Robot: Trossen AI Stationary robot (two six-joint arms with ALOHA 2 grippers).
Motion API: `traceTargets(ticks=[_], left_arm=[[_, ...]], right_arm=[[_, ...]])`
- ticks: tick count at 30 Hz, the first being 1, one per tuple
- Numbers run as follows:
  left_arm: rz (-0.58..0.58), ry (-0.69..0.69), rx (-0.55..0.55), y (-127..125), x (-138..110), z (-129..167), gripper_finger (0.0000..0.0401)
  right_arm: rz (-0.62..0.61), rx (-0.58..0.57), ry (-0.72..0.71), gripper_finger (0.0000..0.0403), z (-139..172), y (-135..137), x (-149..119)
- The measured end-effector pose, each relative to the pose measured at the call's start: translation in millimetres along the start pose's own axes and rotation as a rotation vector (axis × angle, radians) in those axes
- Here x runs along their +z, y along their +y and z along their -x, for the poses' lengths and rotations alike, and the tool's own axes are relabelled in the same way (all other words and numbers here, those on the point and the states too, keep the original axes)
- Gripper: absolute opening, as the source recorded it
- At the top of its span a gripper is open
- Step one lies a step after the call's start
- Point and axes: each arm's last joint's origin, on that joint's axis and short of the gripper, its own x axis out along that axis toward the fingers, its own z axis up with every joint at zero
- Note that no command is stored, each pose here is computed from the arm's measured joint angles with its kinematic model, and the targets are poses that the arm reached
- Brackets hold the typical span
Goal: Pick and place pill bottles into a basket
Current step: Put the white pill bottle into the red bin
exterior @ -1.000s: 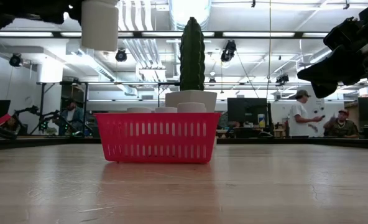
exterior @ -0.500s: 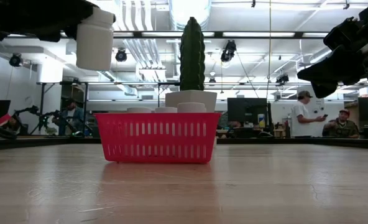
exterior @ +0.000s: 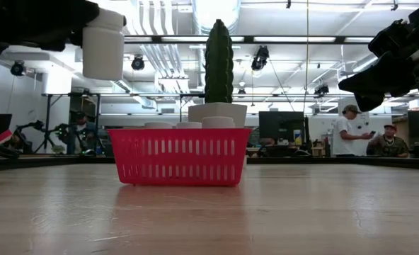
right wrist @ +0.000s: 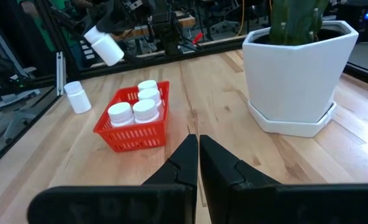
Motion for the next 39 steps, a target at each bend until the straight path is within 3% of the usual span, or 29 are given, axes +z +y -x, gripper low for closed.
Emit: traceTargets(ticks=[7,27,34,39], left_arm=[[0.031,-0.037,0.009,3,-13,11,0.014],[0.065,-0.145,-0.026,8,-11,16,0.014],[0.063,-0.117,-0.033,5,-19,10,0.014],[0.068,-0.184,-0.026,4,-20,6,0.014]], right_arm=[[-0.001,0.0,0.0,0.0009,0,0,0],[-0.002,0.0,0.0,0.0009,0,0,0],[-0.001,0.0,0.001,0.0009,0,0,0],[0.0,-0.001,0.0,0.0008,0,0,0]])
